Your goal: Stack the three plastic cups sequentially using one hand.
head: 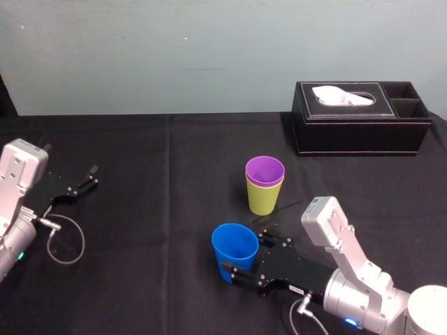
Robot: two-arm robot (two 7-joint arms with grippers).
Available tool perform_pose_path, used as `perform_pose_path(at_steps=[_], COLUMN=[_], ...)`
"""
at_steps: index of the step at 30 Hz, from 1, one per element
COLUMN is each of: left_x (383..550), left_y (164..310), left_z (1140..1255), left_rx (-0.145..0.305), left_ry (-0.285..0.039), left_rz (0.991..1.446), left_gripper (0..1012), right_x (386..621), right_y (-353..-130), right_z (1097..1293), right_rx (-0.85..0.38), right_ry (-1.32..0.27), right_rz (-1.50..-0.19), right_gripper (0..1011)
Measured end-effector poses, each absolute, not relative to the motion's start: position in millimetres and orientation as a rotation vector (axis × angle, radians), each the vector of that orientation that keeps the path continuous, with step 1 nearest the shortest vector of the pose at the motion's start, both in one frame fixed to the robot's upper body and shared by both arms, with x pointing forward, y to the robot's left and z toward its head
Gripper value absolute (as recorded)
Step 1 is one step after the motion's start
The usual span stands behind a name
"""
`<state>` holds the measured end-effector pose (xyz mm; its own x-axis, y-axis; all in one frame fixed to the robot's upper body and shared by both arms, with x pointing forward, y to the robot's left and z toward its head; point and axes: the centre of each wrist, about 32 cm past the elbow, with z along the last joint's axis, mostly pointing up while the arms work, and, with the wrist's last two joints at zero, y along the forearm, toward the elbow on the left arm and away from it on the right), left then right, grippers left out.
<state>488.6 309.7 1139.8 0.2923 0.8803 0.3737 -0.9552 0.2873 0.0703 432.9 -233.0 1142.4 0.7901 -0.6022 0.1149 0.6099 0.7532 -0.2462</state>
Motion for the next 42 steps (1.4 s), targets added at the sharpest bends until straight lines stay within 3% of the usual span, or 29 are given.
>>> perform_pose_path(at_steps=[14,28,42], left_x=[488.6,488.6,488.6], left_y=[309.7,309.7,309.7], left_z=[1139.8,1139.8,1139.8], left_rx=[0.304,0.304,0.304], left_ry=[-0.285,-0.285,-0.285], left_rz=[1.248,1.248,1.248], left_gripper=[1010,1010,1010], right_x=[428.6,443.3,470.3], right_y=[-242.4,-256.2,-258.5], right_z=[1175.7,1218.6,1227.5], right_rx=[-0.268,-0.201,-0.170], right_ry=[-0.102,-0.149,-0.100], right_rz=[-0.752,-0.843,-0.913], right_gripper=[716,716,716])
